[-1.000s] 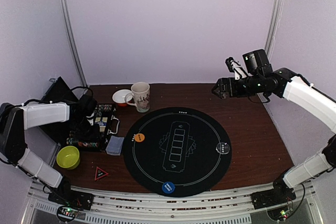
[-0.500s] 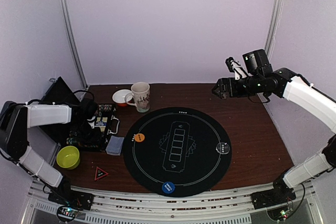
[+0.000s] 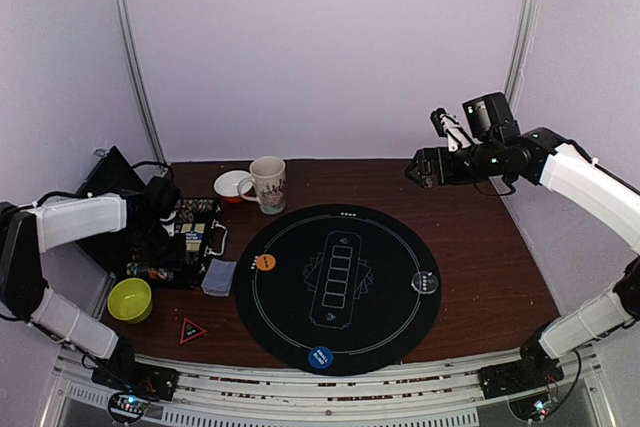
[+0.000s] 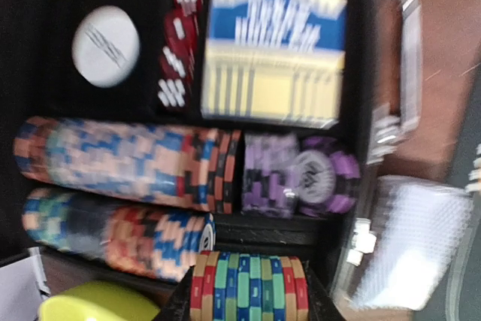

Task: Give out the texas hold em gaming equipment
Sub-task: Pick up the pile of poker chips from the chip case, then pass from the left arm to the right

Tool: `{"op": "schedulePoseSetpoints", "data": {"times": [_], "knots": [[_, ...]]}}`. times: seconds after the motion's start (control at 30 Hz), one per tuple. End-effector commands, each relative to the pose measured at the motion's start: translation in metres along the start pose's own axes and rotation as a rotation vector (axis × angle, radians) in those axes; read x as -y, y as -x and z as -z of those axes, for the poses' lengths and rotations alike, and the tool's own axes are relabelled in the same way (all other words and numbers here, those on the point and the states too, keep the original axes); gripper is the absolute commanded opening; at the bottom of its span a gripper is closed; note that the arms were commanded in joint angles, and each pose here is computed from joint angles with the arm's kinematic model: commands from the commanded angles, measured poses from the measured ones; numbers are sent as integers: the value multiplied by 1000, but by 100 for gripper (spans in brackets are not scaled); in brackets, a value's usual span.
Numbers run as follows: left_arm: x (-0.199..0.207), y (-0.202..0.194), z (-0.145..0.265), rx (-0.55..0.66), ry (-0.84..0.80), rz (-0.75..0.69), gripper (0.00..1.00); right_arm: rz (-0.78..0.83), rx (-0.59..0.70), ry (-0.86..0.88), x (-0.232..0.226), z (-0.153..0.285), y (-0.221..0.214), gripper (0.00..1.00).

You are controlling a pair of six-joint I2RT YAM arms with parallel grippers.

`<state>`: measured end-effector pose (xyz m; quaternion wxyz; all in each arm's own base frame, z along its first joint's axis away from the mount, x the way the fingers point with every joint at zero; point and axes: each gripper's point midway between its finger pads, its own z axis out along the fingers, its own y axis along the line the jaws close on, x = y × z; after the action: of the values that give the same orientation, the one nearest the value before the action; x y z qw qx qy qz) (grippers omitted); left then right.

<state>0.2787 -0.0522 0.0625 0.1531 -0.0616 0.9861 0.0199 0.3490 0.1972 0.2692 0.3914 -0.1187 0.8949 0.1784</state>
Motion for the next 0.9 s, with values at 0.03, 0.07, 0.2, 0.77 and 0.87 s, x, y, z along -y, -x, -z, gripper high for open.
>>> {"op": "schedulePoseSetpoints", "data": {"times": [0.03,0.07,0.2,0.77,0.87], "knots": [[8,45,81,221,-112,59,0,57,62,25,-9,22,26,100],[15,49,97,257,-165,69,0,77,67,51,-14,24,27,100],[67,57,158,381,-427,74,0,187,72,205,-60,26,24,99],[288,-17,199,193,-1140,-106,0,1042,214,596,-261,7,-79,98],[297,-24,201,172,-1171,-113,0,1083,209,588,-265,-9,-85,97]]}}
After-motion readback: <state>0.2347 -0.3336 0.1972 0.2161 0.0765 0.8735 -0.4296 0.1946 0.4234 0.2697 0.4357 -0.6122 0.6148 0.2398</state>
